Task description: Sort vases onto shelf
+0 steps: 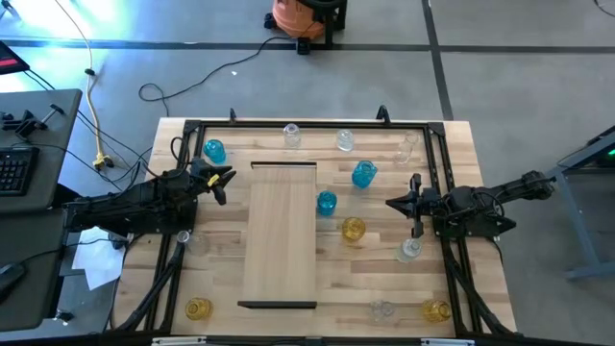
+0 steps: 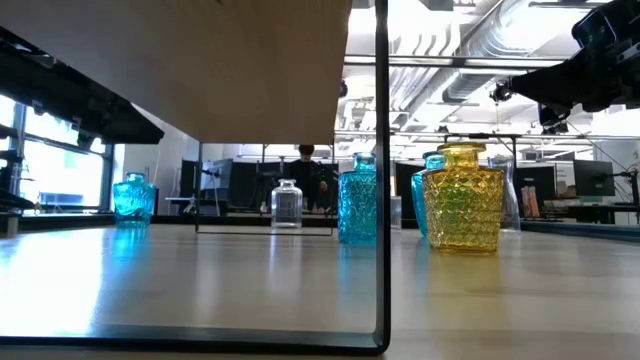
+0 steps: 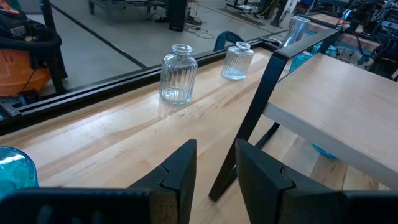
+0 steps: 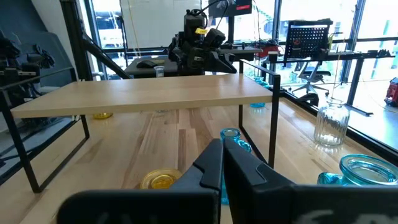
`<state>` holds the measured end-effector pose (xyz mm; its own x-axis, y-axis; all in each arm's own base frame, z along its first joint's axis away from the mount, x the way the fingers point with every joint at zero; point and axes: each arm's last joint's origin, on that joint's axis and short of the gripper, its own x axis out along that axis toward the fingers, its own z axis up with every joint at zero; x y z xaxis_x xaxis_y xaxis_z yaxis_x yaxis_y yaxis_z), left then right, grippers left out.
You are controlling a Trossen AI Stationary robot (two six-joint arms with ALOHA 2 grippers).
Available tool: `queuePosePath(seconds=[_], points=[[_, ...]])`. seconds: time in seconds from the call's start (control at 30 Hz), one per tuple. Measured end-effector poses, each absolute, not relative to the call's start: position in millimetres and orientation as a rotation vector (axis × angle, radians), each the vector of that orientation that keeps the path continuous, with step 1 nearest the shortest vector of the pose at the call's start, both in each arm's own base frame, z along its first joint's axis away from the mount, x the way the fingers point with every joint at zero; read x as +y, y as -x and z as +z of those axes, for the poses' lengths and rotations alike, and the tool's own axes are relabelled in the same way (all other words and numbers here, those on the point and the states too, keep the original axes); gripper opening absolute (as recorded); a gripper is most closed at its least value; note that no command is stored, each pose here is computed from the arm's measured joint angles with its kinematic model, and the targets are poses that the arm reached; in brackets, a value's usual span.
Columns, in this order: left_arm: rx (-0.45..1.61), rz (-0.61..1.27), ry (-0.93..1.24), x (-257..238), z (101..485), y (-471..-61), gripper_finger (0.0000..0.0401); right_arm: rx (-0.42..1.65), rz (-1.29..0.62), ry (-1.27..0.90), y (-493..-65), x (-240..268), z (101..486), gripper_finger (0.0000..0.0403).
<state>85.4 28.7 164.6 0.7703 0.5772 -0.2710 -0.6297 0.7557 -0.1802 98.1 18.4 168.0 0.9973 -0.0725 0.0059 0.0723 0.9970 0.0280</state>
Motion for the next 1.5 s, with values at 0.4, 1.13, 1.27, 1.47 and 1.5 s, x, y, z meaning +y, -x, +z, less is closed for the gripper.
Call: queuePosePath(seconds=[0.4,1.13,1.27,1.47,1.5], points=[[0.204,0.662,0.269,28.7,164.8,-85.4,0.0101,-0.006,-0.073,-0.027,-98.1,18.4,167.9,0.0000],[0.017,0.577,0.128,28.3,187.5,-90.3,0.0101,-0.007,-0.072,-0.027,-98.1,18.4,168.0,0.0000],[-0.138,0.549,0.084,27.7,203.8,-90.1,0.0101,-0.007,-0.072,-0.027,-98.1,18.5,168.0,0.0000],[-0.306,0.481,-0.003,25.1,221.9,-87.3,0.0101,-0.007,-0.072,-0.028,-98.1,18.4,168.0,0.0000],[-0.324,0.468,-0.023,24.6,223.9,-86.8,0.0101,-0.007,-0.072,-0.027,-98.1,18.5,167.9,0.0000]])
